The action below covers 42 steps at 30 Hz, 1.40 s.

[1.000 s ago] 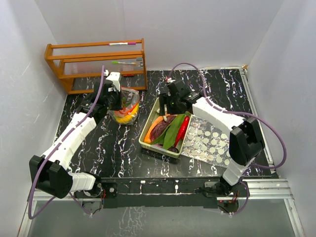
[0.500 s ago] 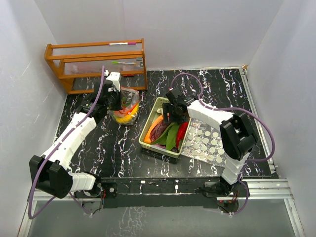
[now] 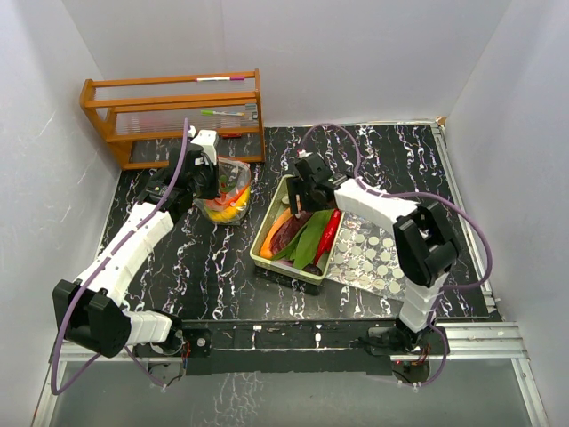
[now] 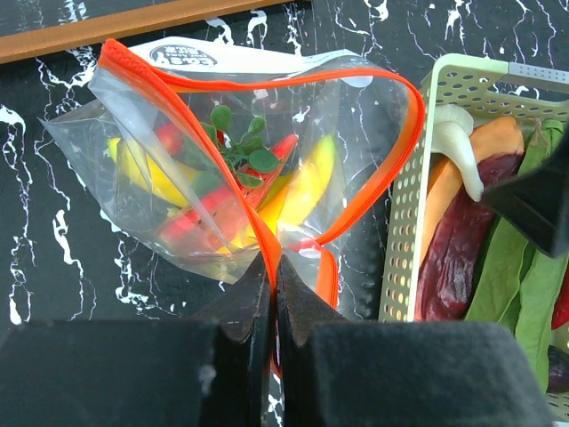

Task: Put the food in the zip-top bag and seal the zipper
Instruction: Pick up the fake vegetable from the bin.

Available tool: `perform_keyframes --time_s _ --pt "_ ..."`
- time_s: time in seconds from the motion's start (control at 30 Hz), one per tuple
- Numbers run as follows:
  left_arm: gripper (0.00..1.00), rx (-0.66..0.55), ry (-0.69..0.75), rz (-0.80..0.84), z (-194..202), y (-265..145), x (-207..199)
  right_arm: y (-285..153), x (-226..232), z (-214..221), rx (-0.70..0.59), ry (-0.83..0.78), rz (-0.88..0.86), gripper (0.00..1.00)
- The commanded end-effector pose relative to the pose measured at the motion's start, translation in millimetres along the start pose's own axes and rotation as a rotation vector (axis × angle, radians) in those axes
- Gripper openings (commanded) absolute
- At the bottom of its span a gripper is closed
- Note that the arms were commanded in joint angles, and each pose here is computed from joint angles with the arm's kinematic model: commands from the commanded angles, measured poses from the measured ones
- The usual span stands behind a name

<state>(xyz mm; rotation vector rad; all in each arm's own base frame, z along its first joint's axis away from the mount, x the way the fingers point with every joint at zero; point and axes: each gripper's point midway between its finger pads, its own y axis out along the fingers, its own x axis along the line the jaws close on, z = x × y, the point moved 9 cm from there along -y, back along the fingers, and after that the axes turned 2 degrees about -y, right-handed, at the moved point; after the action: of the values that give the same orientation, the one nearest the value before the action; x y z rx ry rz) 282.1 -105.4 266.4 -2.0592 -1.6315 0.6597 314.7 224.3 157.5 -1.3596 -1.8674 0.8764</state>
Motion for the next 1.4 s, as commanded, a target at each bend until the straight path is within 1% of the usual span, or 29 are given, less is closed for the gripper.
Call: perform_keyframes --time_s 0.0,0.1,0.2,0.3,0.43,0.53,0.6,0.73,0.83,0.93,0.97,1.0,1.03,1.07,1.1,1.23,1.3,1.37 --pt "0.00 -0.030 0.002 0.013 -4.2 -6.1 -1.7 22.9 11.4 -36.5 -0.136 -0.019 0.005 0.72" --pt "0.00 -0.031 0.003 0.005 -4.3 -7.8 -0.8 30.9 16.8 -44.5 -0.153 -0.013 -0.016 0.67" --pt "0.00 -0.026 0.004 -0.002 -2.5 -8.2 0.1 28.1 20.0 -49.0 -0.192 -0.011 -0.048 0.65" --pt "0.00 -0.027 0.001 0.002 -1.6 -7.6 -0.2 33.4 17.2 -47.2 -0.199 -0.015 -0.025 0.64" --pt "0.00 -0.025 0.001 0.005 -0.9 -6.9 -0.5 41.1 16.6 -39.3 -0.166 -0.020 -0.031 0.41" --pt "0.00 -0.023 0.001 0.005 0.2 -6.7 -0.3 46.6 16.1 -30.1 -0.142 -0.012 -0.034 0.38" --pt "0.00 -0.020 0.001 0.009 0.9 -5.4 -0.8 48.4 13.8 -24.3 -0.126 -0.010 -0.027 0.38" --pt "0.00 -0.020 -0.003 0.018 0.6 -4.5 -1.8 50.5 12.1 -15.7 -0.114 -0.011 -0.037 0.38" --pt "0.00 -0.017 -0.004 0.023 0.7 -4.3 -2.2 53.8 13.6 -14.3 -0.111 -0.013 -0.049 0.41" --pt "0.00 -0.016 -0.008 0.025 0.7 -4.7 -2.6 56.6 13.8 -13.6 -0.108 -0.015 -0.043 0.40" --pt "0.00 -0.017 -0.009 0.026 0.5 -4.8 -2.7 57.0 13.0 -12.7 -0.108 -0.016 -0.038 0.35" --pt "0.00 -0.016 -0.008 0.027 0.3 -5.0 -2.8 56.7 12.4 -12.5 -0.111 -0.021 -0.035 0.28" --pt "0.00 -0.016 -0.008 0.028 0.0 -4.8 -3.2 55.9 11.7 -12.4 -0.114 -0.026 -0.034 0.18" --pt "0.00 -0.018 -0.008 0.028 -0.7 -5.0 -3.1 53.7 12.0 -12.8 -0.119 -0.031 -0.037 0.09" --pt "0.00 -0.016 -0.008 0.026 -0.7 -4.9 -2.9 50.7 11.9 -13.7 -0.123 -0.037 -0.041 0.08" --pt "0.00 -0.021 -0.008 0.031 -3.0 -4.6 -3.8 12.8 16.6 -27.8 -0.200 -0.058 -0.092 0.08" --pt "0.00 -0.023 -0.007 0.030 -3.9 -4.3 -3.7 -11.1 21.5 -33.8 -0.237 -0.091 -0.156 0.08" --pt "0.00 -0.026 -0.008 0.031 -5.0 -4.5 -4.1 -43.8 24.8 -41.3 -0.295 -0.114 -0.222 0.08"
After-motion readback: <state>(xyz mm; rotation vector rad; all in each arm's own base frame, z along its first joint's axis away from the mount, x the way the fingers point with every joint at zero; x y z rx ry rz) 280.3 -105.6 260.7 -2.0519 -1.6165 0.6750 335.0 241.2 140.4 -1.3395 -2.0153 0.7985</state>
